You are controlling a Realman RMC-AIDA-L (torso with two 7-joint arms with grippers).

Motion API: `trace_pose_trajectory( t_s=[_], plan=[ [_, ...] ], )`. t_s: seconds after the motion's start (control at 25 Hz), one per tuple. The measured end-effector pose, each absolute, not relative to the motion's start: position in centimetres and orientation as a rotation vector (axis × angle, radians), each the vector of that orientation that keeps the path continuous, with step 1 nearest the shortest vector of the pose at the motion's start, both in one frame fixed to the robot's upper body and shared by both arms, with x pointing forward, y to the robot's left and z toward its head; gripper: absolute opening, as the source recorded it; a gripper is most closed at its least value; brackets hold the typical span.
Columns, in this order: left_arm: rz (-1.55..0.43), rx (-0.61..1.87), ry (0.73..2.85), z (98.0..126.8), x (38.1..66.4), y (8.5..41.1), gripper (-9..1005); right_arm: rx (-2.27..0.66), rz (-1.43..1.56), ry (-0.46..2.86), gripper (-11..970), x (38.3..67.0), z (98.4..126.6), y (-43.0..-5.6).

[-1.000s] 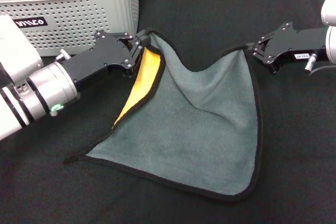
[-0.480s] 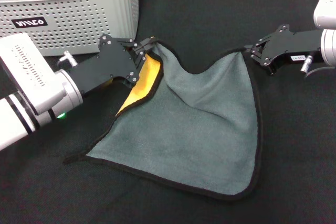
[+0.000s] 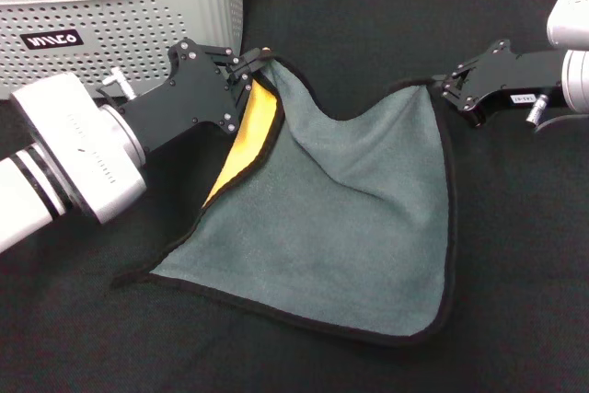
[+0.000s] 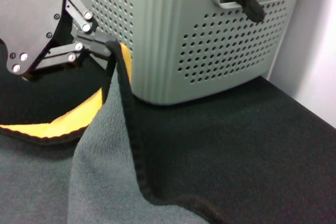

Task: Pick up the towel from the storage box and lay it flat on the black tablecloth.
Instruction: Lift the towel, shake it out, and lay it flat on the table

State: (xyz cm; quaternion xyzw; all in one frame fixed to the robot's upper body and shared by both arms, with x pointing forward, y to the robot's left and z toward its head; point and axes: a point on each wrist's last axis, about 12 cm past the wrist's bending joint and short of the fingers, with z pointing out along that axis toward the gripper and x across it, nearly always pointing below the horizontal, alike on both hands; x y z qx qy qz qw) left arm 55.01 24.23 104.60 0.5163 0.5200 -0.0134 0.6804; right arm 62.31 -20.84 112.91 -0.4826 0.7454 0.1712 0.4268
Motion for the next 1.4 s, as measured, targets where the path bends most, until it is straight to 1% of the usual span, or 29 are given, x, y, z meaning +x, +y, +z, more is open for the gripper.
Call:
trace_pose_trajectory(
  t_s=[0.04,0.36,0.84,1.4],
  plan=[
    [0.018,1.201,1.151,104.3,55.1,24.2,6,-1.205,0.423,1.864,1,62.3,112.9,-20.8],
    [0.160,1.329,1.107,103.2,55.1,23.9,6,-1.204,0.404,1.874,2,62.6,112.5,-20.6],
    [0.333,1.430,0.989,103.4,55.7,23.8,6,-1.204,0.365,1.876,2,62.8,112.4,-20.8],
    [0.572,1.635,0.816,102.8,56.4,23.6,6,-1.221,0.329,1.883,2,63.0,112.3,-20.3]
  ],
)
